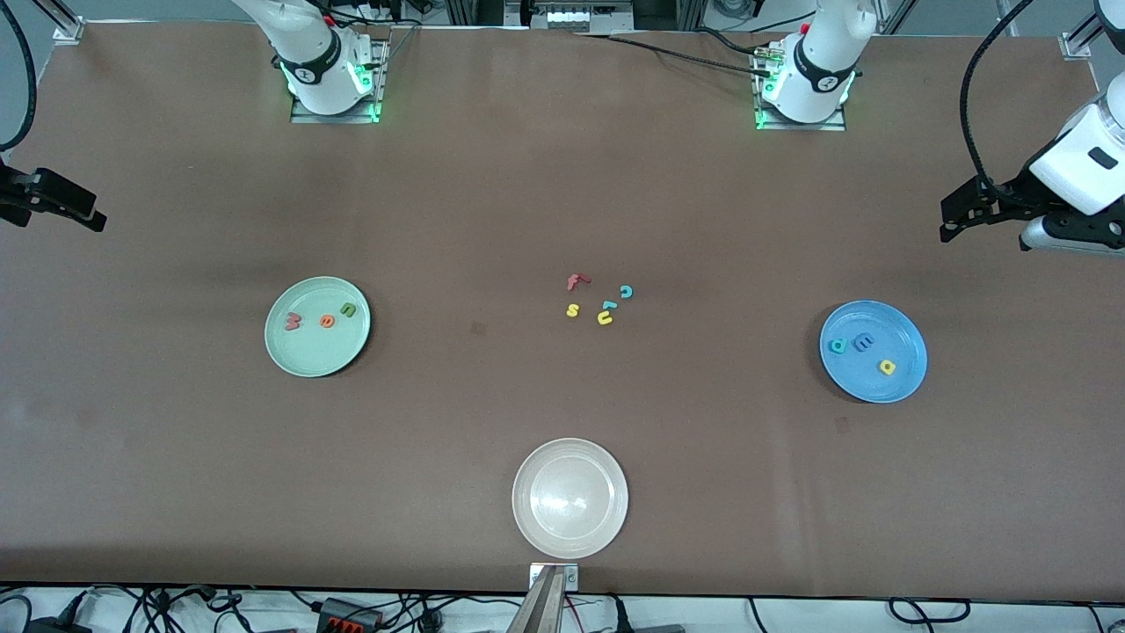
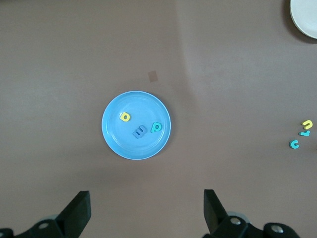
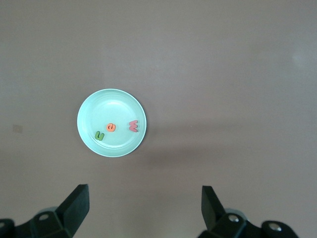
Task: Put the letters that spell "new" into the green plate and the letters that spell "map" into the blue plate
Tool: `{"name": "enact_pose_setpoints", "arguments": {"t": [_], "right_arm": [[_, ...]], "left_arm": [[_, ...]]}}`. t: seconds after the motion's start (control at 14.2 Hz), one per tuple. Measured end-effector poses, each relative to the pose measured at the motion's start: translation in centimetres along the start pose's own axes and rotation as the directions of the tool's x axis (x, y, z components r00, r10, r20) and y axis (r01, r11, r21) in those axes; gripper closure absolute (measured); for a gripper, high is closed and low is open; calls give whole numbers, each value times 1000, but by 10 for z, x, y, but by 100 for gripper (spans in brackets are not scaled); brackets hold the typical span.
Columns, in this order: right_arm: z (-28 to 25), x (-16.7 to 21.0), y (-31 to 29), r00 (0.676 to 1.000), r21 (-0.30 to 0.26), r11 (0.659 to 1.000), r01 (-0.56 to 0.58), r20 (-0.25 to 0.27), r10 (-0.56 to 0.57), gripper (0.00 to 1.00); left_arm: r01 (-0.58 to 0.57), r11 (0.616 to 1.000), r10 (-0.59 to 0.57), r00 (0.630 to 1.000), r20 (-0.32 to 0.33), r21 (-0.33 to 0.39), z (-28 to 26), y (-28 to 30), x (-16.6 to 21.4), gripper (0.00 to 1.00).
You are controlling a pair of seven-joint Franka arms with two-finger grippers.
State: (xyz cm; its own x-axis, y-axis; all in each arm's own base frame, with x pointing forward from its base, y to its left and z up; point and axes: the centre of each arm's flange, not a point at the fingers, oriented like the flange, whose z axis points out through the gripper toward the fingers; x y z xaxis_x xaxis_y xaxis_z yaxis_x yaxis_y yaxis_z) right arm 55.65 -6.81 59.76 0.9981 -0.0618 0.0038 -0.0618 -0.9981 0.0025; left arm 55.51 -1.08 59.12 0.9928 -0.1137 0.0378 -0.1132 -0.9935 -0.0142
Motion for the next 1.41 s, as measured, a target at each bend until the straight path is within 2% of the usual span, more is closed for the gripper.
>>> {"name": "enact_pose_setpoints", "arguments": {"t": [1.41], "right_arm": [[5, -1, 14, 1000, -1, 1000, -6, 5, 6, 0]], "left_arm": [[-5, 1000, 5, 1000, 6, -1, 1, 3, 0, 0]]}}
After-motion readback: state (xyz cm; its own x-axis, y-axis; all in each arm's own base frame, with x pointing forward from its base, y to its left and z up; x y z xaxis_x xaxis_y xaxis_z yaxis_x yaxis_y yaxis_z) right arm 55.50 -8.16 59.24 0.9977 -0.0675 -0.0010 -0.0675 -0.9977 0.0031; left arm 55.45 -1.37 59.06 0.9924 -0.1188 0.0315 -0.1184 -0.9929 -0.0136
